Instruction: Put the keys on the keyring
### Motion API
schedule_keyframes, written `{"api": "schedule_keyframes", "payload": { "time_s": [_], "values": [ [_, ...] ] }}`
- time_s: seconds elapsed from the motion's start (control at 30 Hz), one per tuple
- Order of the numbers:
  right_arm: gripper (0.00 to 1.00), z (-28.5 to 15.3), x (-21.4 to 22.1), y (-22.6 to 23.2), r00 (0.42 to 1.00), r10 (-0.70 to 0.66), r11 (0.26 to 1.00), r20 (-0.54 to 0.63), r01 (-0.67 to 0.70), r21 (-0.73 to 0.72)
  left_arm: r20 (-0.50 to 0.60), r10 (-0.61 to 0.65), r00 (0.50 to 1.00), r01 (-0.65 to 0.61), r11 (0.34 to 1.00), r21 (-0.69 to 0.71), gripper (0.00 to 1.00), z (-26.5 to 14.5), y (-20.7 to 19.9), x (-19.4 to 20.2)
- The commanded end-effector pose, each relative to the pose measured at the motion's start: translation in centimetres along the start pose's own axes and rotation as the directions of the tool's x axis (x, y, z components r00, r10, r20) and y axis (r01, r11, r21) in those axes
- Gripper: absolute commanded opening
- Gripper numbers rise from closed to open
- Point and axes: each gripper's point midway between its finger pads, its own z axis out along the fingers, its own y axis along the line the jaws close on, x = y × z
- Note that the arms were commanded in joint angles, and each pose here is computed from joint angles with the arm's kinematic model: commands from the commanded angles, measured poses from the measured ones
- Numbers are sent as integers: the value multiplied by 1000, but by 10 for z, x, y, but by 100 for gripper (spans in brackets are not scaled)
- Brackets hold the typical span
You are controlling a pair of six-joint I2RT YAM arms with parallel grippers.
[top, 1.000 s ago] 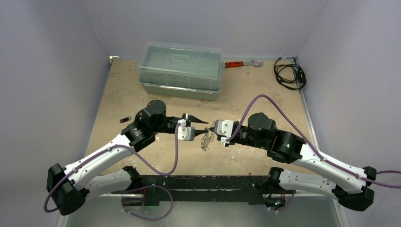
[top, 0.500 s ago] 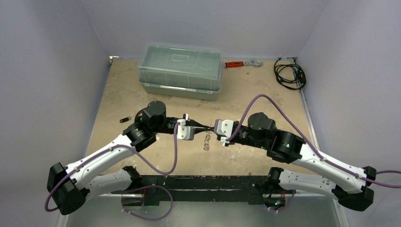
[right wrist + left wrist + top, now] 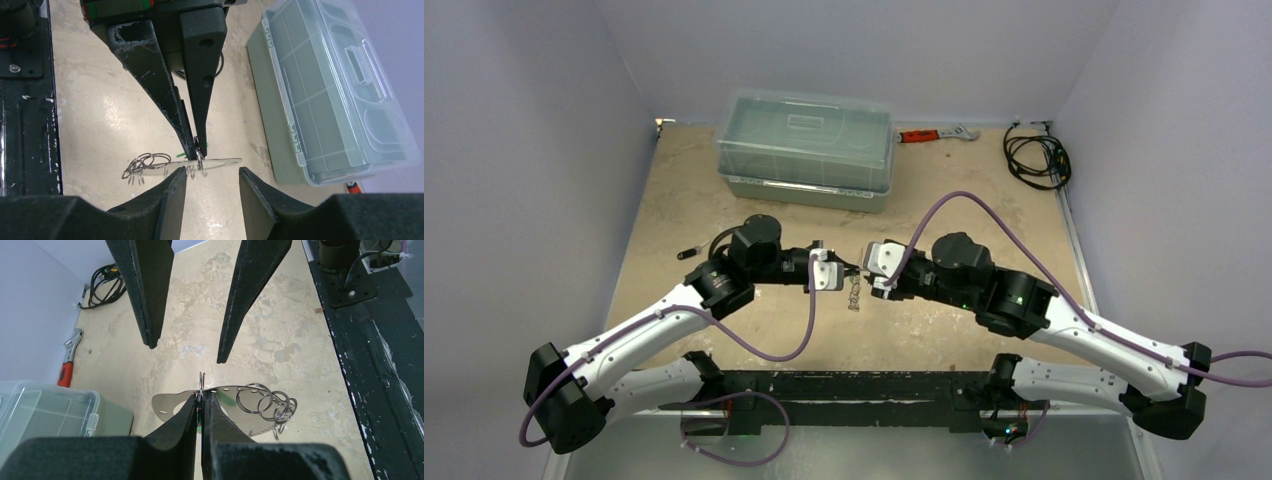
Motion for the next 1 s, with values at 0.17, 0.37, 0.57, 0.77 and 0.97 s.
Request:
{"api": "schedule_keyframes", "payload": {
  "time_s": [0.17, 0.37, 0.57, 0.77, 0.97],
  "values": [
    [42, 11, -19, -6, 1000, 7, 1000, 28, -7, 0, 44, 39, 998, -37, 999, -34, 0, -5, 9, -17],
    [31, 20, -18, -5, 1000, -2, 1000, 19, 2, -6, 60, 43, 997, -41, 999, -36, 0, -7, 6, -20],
    [23, 24, -17, -5, 1000, -8, 1000, 13, 8, -8, 69, 49, 996, -46, 998, -32, 0, -10, 4, -22],
    [17, 30, -19, -1, 1000, -10, 999, 25, 11, -30, 66, 42, 997, -41, 999, -24, 0, -9, 2, -21],
    [0, 33, -26, 1, 998, -9, 999, 58, 11, -43, 59, 39, 997, -39, 999, -9, 0, -7, 0, -18]
  ]
}}
